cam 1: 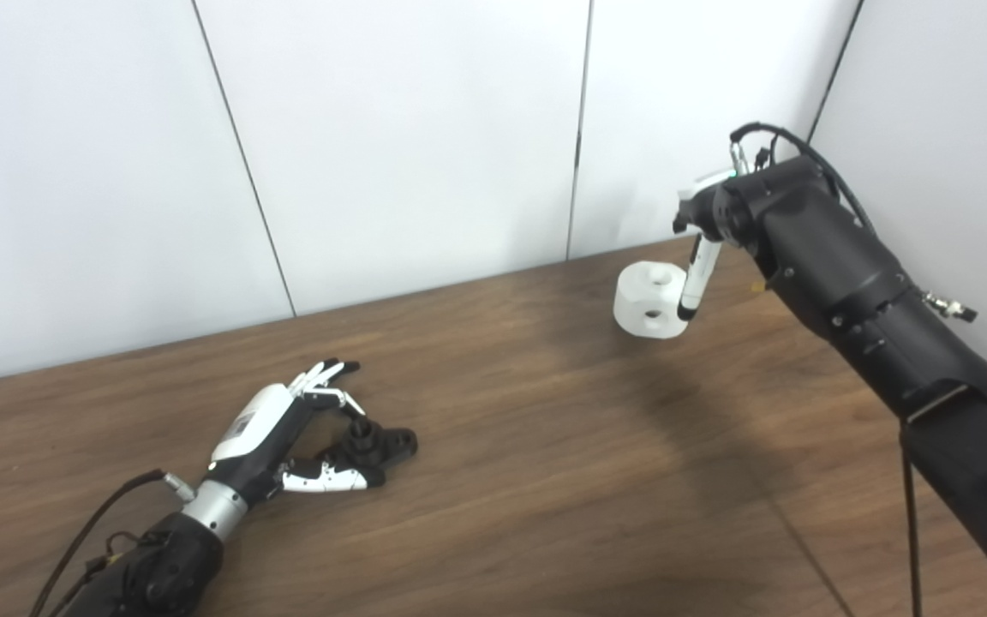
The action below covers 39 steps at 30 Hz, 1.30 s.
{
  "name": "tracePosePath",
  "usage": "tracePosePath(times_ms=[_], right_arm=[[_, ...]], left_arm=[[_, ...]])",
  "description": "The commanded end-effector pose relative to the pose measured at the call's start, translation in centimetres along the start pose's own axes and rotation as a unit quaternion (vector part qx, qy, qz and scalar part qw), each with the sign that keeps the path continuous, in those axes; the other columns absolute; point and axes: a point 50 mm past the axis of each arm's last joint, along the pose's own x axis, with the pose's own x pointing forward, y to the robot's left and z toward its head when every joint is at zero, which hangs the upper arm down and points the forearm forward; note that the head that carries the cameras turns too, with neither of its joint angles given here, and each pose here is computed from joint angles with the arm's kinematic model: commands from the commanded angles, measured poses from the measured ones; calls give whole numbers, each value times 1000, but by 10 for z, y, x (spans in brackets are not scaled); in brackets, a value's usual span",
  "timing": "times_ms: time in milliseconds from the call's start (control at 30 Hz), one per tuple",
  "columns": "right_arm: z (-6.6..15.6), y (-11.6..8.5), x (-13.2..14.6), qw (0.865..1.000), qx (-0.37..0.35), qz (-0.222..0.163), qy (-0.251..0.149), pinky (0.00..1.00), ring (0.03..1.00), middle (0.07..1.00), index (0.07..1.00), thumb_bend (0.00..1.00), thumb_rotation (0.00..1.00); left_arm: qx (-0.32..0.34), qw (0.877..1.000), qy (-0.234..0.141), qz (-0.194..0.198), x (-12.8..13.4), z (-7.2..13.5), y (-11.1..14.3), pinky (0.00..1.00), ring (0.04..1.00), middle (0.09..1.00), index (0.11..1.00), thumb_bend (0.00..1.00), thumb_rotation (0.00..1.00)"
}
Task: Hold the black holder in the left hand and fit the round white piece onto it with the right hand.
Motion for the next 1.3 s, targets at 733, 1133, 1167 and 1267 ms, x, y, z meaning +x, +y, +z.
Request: tracePosePath(times_ms=[733, 1133, 1167, 1267], right_arm=[[-7, -9, 17, 991, 29, -133, -12, 986, 1000, 979, 832, 969, 360], [10, 4, 26, 992, 50, -114, -31, 973, 1000, 979, 825, 969, 376], [12, 4, 27, 992, 53, -112, -33, 975, 1000, 979, 826, 970, 375], [15, 7, 28, 992, 54, -108, -36, 976, 1000, 978, 829, 987, 371]], left_arm=[[-5, 988, 52, -144, -49, -21, -73, 1000, 1000, 946, 481, 524, 58], [-3, 988, 52, -145, -51, -21, -74, 1000, 1000, 952, 482, 524, 59], [-4, 988, 52, -146, -51, -20, -74, 1000, 1000, 953, 482, 524, 59], [-5, 988, 50, -145, -51, -20, -73, 1000, 1000, 948, 481, 524, 58]])
